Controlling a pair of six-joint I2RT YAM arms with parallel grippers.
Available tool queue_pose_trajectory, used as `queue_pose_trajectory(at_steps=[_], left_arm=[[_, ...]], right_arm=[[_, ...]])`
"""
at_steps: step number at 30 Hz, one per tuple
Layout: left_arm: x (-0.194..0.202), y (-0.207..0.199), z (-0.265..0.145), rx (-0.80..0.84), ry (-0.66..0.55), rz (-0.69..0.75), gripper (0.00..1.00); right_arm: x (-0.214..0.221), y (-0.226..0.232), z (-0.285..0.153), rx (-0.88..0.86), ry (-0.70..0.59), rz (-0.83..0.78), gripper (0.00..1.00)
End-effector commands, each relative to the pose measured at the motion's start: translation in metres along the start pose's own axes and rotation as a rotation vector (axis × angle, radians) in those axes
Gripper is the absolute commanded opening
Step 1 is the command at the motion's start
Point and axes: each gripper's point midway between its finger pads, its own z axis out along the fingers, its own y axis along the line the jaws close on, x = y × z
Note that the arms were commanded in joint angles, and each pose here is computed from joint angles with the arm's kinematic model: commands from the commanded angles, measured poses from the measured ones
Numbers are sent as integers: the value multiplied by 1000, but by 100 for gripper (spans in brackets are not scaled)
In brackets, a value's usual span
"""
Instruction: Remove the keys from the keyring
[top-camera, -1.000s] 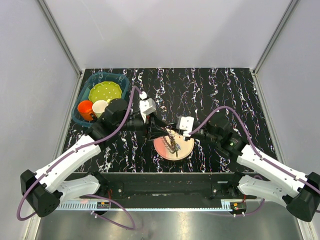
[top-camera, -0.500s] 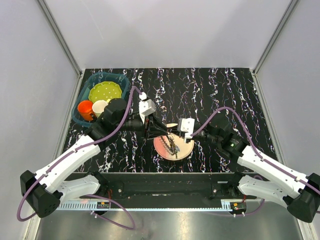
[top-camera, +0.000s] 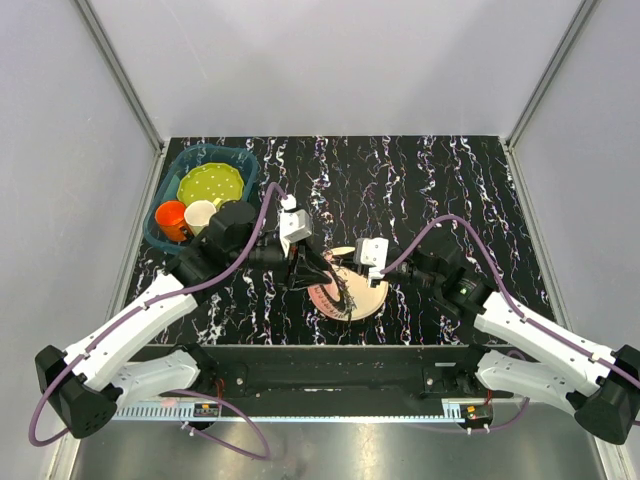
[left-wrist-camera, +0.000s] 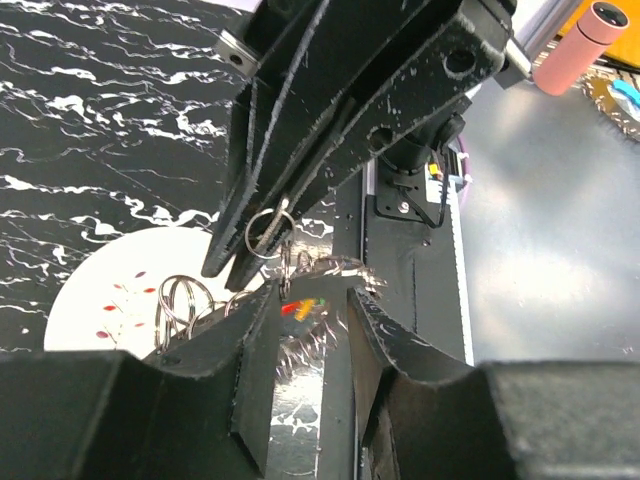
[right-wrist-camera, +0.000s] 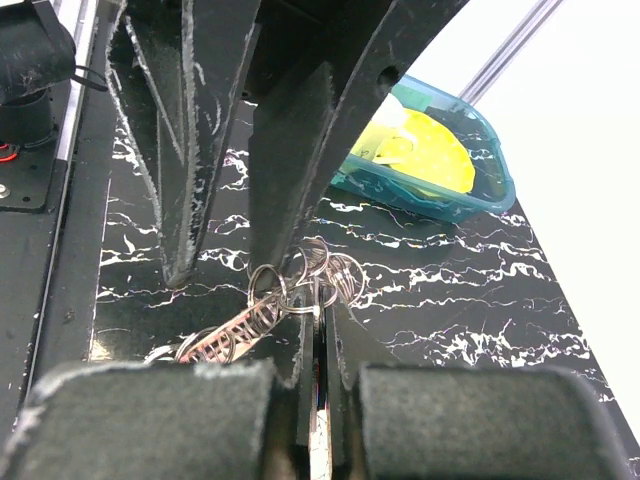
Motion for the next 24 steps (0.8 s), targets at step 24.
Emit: queue_pose_trajectory(at_steps=[24], left_arm=[[-19,4,-12,-94,-31,78,37]], right_arm=[[-34,-20,0,68,-115,-61,0]])
